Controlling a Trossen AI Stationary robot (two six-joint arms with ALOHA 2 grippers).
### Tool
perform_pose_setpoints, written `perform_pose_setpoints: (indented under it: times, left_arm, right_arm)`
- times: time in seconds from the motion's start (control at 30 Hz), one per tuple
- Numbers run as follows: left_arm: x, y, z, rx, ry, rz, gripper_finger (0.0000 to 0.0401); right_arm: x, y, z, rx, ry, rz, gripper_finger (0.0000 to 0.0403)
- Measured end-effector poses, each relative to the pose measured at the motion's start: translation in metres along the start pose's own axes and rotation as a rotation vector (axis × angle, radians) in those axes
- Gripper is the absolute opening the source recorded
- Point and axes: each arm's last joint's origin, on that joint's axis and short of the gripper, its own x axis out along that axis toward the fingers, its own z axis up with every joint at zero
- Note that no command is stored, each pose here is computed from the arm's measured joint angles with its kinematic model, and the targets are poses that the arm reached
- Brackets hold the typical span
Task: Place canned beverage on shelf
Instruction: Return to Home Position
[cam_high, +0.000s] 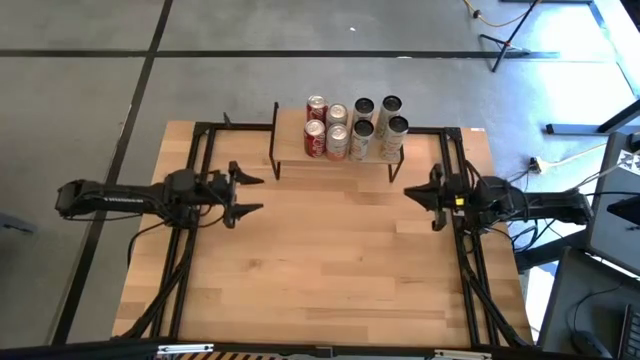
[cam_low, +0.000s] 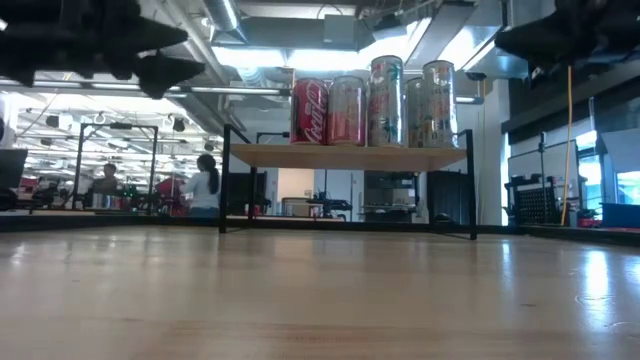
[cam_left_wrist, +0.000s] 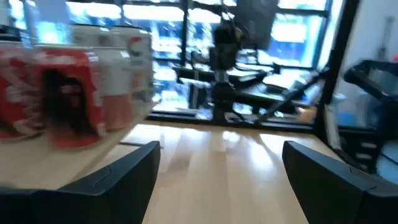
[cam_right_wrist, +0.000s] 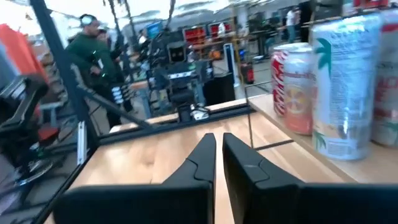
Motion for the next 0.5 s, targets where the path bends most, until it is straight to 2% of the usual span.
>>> perform_pose_setpoints:
  times: [0.2, 0.3, 0.5]
  left_arm:
    - [-0.015, 0.002, -0.028, -0.009, -0.087, 0.054, 0.0325]
    - [-0.019, 0.002, -0.03, -0.01, -0.063, 0.07, 0.0325]
    - [-0.024, 0.002, -0.028, 0.006, -0.087, 0.085, 0.0325]
  right_arm:
    - [0.003, -0.002, -0.017, 0.015, -0.062, 0.02, 0.0019]
    - [0.002, -0.003, -0.025, 0.015, -0.078, 0.063, 0.0019]
    - [-0.007, -0.006, -0.039, 0.02, -0.114, 0.073, 0.0019]
